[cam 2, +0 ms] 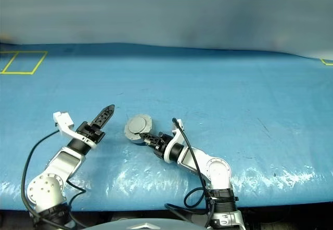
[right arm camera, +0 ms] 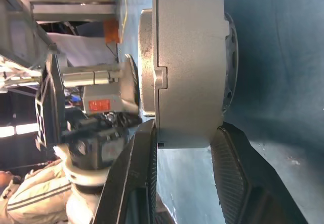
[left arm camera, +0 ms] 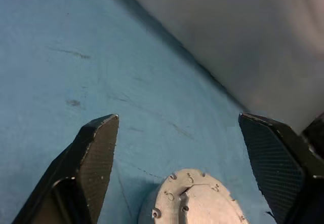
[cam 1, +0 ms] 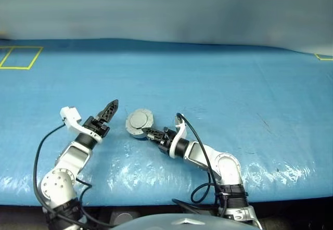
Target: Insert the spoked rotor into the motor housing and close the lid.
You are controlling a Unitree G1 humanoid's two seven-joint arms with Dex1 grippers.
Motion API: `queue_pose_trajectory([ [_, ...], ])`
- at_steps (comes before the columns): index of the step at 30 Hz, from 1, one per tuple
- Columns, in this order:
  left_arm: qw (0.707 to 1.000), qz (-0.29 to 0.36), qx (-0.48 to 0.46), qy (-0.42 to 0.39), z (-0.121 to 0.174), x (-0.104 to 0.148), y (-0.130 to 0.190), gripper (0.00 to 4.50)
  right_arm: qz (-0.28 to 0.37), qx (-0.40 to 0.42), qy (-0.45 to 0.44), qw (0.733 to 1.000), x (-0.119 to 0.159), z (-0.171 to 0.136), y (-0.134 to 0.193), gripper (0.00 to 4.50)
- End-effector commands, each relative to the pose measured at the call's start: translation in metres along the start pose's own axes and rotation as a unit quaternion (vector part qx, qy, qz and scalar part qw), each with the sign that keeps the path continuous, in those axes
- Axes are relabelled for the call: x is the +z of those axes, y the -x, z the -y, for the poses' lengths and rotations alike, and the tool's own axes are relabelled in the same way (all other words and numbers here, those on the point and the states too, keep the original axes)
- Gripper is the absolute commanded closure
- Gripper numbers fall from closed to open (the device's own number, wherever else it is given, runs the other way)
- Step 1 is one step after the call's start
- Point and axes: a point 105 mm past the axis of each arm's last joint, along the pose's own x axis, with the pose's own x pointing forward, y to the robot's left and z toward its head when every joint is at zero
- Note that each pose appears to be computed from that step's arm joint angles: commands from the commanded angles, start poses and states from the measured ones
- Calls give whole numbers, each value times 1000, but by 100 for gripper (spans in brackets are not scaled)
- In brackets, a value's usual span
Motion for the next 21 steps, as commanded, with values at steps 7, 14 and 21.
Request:
queue_pose_trajectory([
  [7, 984, -11, -42, 170, 23, -33, 2, 0, 29, 147, 27, 988, 16, -79, -7, 333],
  [14, 972, -28, -77, 219, 39, -48, -9, 0, 6, 149, 42, 988, 6, -83, -7, 333],
  [21, 962, -33, -95, 254, 46, -54, -16, 0, -10, 142, 37, 989, -5, -77, -7, 333],
])
